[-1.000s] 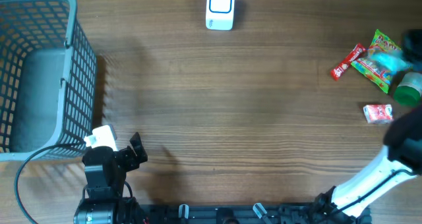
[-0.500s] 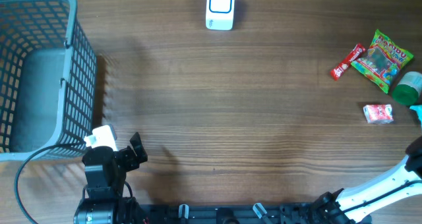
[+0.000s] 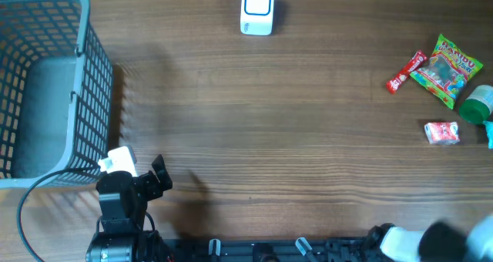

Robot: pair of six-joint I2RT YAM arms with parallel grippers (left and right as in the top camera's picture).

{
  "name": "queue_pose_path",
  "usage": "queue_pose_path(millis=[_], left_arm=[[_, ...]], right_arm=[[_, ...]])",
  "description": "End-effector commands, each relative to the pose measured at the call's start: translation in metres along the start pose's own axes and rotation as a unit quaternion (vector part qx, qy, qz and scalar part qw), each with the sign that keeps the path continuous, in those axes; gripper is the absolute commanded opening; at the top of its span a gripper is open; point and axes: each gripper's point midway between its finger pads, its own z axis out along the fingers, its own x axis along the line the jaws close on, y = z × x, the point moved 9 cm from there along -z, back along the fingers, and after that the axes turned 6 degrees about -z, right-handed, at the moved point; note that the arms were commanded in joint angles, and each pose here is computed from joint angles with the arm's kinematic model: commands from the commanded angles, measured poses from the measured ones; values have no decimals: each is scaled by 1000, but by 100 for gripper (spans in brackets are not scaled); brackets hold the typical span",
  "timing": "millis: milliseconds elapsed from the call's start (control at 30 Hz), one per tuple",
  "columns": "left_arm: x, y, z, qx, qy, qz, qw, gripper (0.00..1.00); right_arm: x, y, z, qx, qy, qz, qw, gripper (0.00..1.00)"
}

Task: Scan the item barcode

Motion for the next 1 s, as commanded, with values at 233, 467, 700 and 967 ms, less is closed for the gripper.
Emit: queue_pose_path(millis=[233, 467, 700, 967], left_arm=[[1, 0, 0, -3, 4, 6, 1000, 100], [1, 0, 0, -3, 4, 6, 1000, 100], [1, 0, 0, -3, 4, 6, 1000, 100], [1, 0, 0, -3, 4, 6, 1000, 100]], right_arm=[[52, -98, -123, 31, 86, 10, 996, 100], [42, -115, -145, 3, 31, 39, 999, 100], [57, -115, -167, -105, 74, -181, 975, 100], [44, -155, -180, -264, 192, -262, 908, 100]])
